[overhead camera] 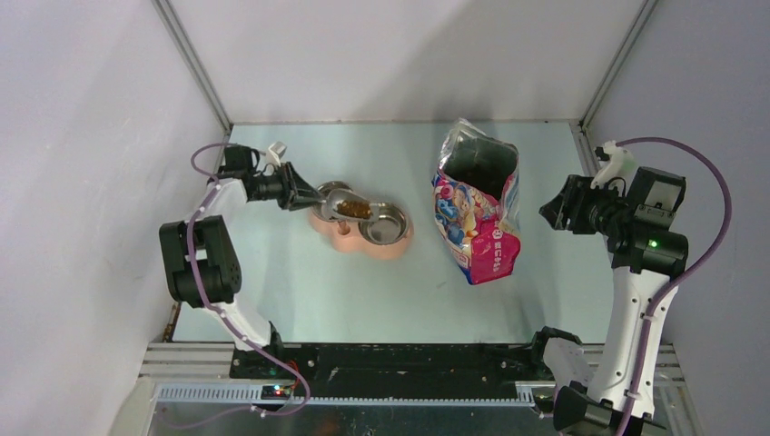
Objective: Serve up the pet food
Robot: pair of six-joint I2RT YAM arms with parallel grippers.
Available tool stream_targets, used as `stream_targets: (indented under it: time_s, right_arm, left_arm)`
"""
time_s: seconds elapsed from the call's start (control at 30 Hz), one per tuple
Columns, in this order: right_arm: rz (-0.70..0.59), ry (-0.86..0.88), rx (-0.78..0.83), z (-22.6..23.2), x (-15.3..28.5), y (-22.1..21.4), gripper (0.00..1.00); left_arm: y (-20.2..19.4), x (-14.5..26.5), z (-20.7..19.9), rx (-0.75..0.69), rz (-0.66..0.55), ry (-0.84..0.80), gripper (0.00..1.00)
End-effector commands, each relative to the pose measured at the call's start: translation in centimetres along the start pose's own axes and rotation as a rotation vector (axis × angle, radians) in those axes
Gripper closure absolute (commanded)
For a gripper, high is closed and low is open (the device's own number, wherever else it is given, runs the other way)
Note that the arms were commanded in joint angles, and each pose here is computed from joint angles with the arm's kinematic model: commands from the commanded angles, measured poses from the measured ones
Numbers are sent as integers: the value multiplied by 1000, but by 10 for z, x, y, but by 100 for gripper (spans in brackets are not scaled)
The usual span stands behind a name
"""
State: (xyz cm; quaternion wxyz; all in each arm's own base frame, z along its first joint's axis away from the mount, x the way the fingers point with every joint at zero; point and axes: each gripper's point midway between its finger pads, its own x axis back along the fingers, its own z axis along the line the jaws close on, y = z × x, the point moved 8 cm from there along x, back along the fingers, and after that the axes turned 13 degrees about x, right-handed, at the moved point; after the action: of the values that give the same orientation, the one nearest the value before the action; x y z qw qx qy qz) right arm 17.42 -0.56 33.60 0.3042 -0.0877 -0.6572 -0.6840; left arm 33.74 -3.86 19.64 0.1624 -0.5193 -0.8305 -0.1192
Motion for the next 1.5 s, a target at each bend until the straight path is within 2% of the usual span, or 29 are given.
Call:
stream_targets:
  time_s: [0.0, 0.2, 0.5, 0.73, 1.17, 1.47]
  right_arm:
    - [-49, -7, 13, 2, 8, 11, 43]
    - [-51, -8, 2, 2, 8, 10, 43]
    - [-61, -3, -9, 3, 9, 7, 43]
    - [-78, 12, -21, 7, 12, 8, 43]
    - [-102, 28, -39, 12, 16, 9, 43]
    - [-101, 32, -32, 13, 17, 8, 43]
  left_arm:
    - [-20, 8, 15, -62, 66, 109, 100]
    - [-15, 10, 8, -103, 1, 177, 100]
    - [-21, 3, -14, -354, -21, 413, 100]
    - [-25, -2, -33, -448, -146, 578, 100]
    - [-55, -11, -91, -803, -156, 589, 100]
    - [-67, -3, -116, -915, -154, 535, 100]
